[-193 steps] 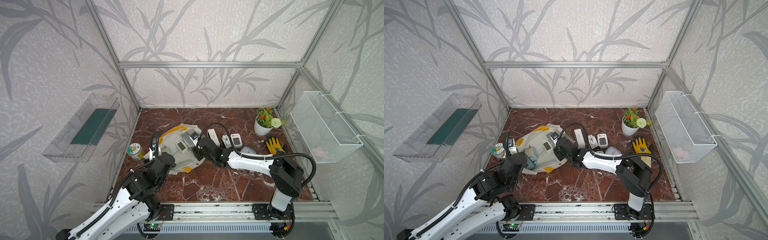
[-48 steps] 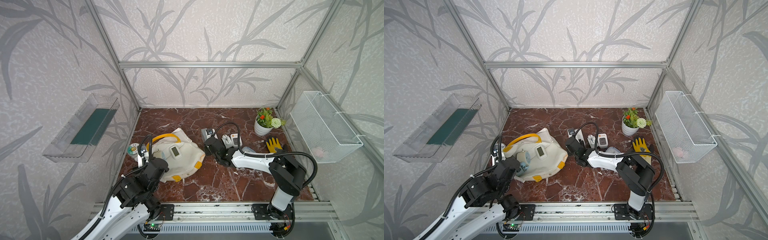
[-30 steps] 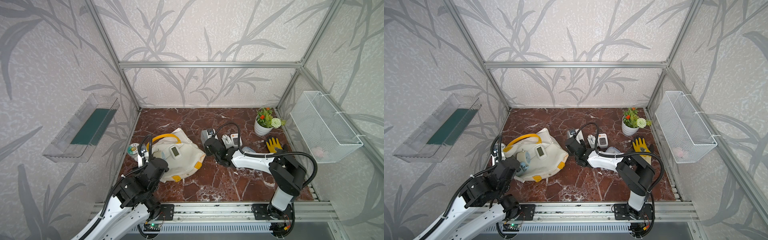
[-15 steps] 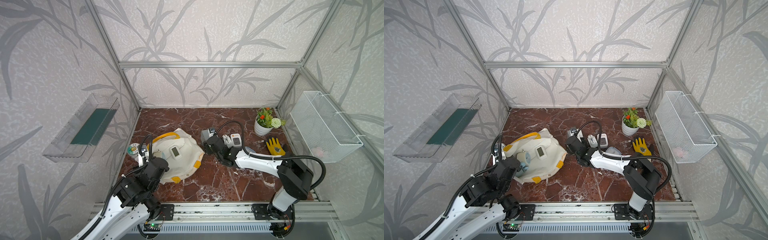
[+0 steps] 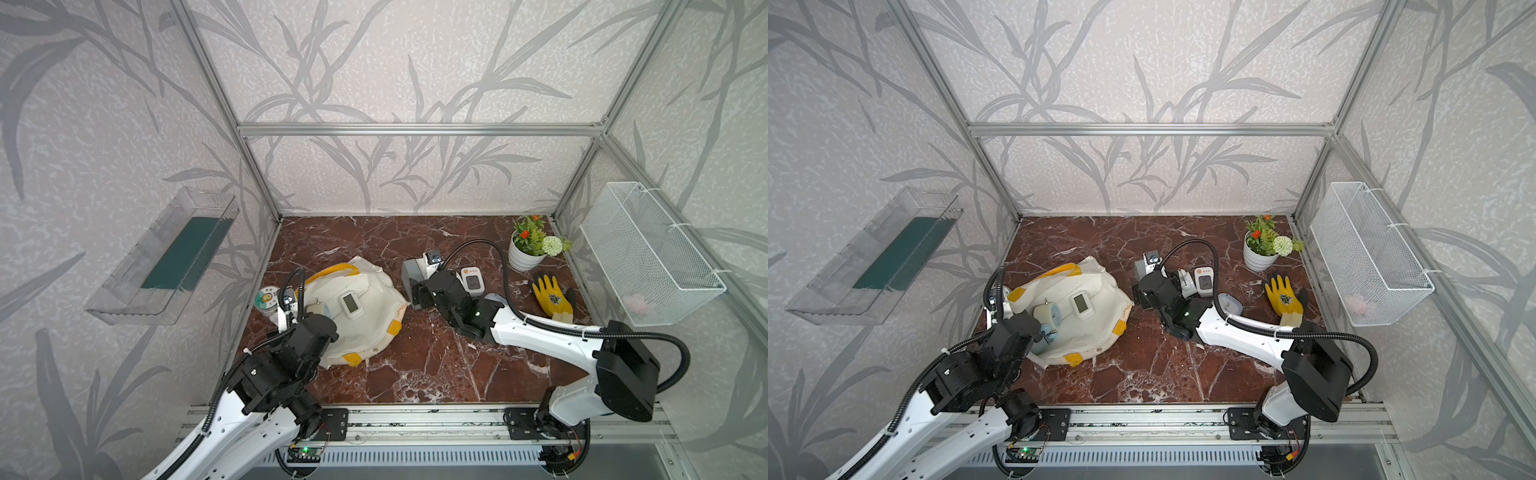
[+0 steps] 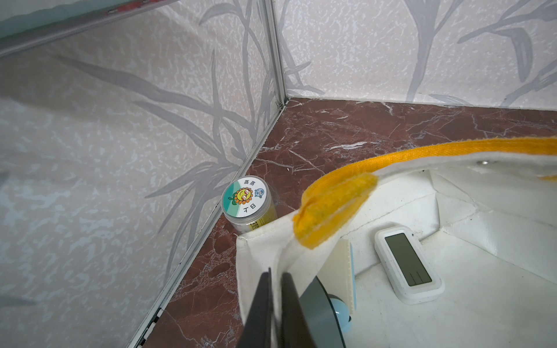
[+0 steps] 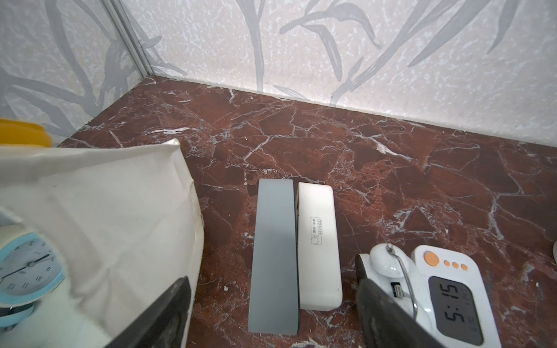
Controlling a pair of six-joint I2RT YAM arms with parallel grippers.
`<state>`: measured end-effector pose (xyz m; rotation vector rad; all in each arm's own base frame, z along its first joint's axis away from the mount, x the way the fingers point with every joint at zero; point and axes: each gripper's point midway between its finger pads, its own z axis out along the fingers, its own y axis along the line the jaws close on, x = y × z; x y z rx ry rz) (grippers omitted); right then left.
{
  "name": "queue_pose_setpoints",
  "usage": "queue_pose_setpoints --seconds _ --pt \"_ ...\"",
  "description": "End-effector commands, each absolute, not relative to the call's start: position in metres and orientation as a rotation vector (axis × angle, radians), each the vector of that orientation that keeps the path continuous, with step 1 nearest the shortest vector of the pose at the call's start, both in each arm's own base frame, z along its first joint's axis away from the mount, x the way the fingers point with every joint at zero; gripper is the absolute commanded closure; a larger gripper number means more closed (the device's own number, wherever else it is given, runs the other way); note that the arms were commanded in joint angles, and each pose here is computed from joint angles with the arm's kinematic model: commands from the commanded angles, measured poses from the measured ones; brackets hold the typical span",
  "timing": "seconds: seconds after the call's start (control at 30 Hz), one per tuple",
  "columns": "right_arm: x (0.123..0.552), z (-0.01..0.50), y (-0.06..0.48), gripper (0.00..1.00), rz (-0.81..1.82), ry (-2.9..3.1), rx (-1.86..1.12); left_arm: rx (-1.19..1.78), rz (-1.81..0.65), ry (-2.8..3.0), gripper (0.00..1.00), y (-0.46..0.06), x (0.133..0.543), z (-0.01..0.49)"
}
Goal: Take the alarm clock out of the canvas bag
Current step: Place the alarm at the center of the board, then pick up the alarm from the canvas bag.
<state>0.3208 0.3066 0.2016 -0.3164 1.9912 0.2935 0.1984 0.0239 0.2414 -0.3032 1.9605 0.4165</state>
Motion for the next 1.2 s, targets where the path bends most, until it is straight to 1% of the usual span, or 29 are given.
queue_pose_setpoints --seconds 0.0,0.17,0.23,0.57,0.7,0.8,1.17 --pt "0.308 0.213 0.309 0.12 0.320 1.956 -0.347 -0.345 0.395 1.930 1.00 0.025 0.200 0.250" --pt "0.294 0.218 0.313 0.12 0.344 1.941 -0.376 -0.348 0.385 1.928 1.00 0.024 0.200 0.251" --pt "0.280 0.219 0.323 0.11 0.370 1.933 -0.419 -0.348 0.384 1.927 1.00 0.024 0.200 0.252" --pt "0.247 0.218 0.351 0.11 0.389 1.880 -0.552 -0.346 0.371 1.931 1.00 0.022 0.201 0.251" --pt "0.236 0.216 0.367 0.14 0.428 1.853 -0.618 -0.348 0.367 1.931 1.00 0.022 0.201 0.251" --pt "0.230 0.209 0.378 0.15 0.447 1.858 -0.662 -0.344 0.360 1.930 1.00 0.020 0.202 0.252" --pt "0.218 0.186 0.418 0.15 0.455 1.859 -0.814 -0.340 0.339 1.933 1.00 0.017 0.204 0.252"
